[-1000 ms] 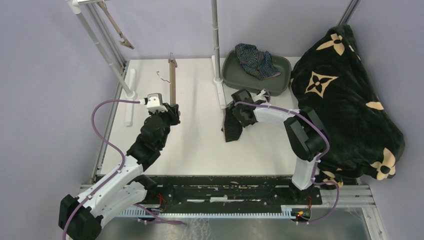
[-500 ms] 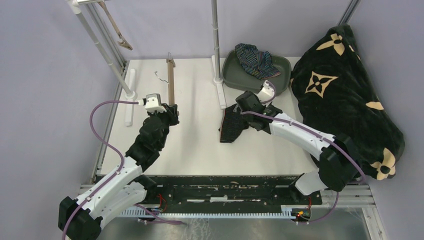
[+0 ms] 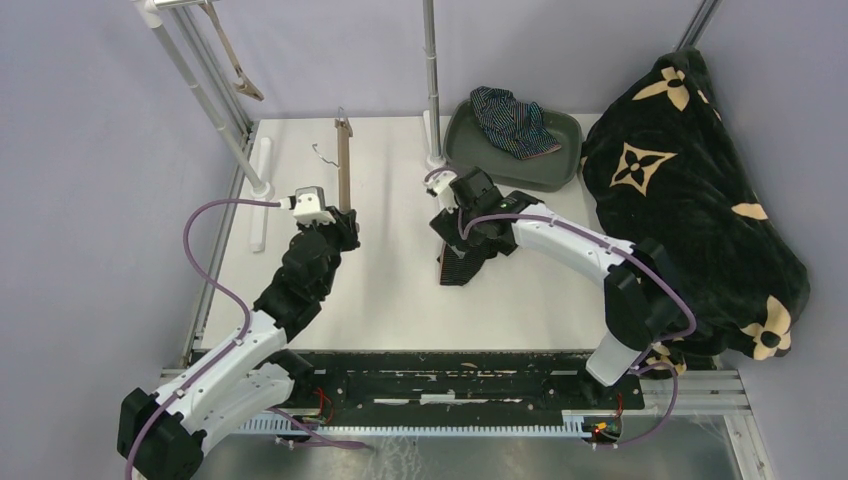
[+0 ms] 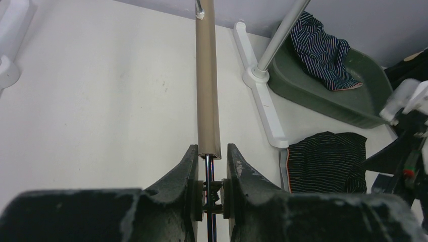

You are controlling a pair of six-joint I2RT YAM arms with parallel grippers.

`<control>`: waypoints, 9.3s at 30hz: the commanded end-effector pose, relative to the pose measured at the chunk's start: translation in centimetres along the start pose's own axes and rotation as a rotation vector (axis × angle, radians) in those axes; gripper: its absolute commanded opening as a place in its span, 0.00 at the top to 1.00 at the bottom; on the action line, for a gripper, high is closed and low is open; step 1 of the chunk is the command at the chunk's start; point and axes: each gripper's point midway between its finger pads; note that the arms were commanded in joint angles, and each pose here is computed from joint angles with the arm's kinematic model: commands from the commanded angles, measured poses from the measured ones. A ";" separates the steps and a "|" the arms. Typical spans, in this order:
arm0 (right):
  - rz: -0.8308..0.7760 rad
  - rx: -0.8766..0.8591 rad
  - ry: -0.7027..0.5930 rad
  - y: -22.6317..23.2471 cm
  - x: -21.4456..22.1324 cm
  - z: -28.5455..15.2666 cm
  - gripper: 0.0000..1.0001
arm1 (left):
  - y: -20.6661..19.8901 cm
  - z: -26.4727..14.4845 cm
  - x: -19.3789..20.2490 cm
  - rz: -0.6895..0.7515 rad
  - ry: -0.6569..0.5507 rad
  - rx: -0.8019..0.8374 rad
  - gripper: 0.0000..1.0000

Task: Clip the underwear to the hanger
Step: Clamp the underwear onto the hanger.

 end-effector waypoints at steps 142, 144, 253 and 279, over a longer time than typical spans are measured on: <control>0.626 -0.772 -0.665 9.3 -6.6 -3.7 0.99 | -11.0 2.5 0.3 -0.325 -0.076 0.599 0.97; 0.625 -0.771 -0.663 9.3 -6.7 -3.7 0.99 | -11.1 2.6 0.4 -0.328 -0.070 0.604 0.97; 0.567 -0.856 -0.719 8.6 -9.0 -4.6 0.99 | -12.7 2.9 1.4 -0.426 0.061 0.815 0.97; 0.565 -0.879 -0.743 8.3 -10.4 -5.6 0.99 | -12.7 3.1 1.7 -0.384 0.078 0.805 0.97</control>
Point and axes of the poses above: each gripper's point midway between its finger pads, its own z axis out along the fingers, its own y axis along the line the jaws close on, x = y × z, and after that the axes turned 1 degree about z, right-handed
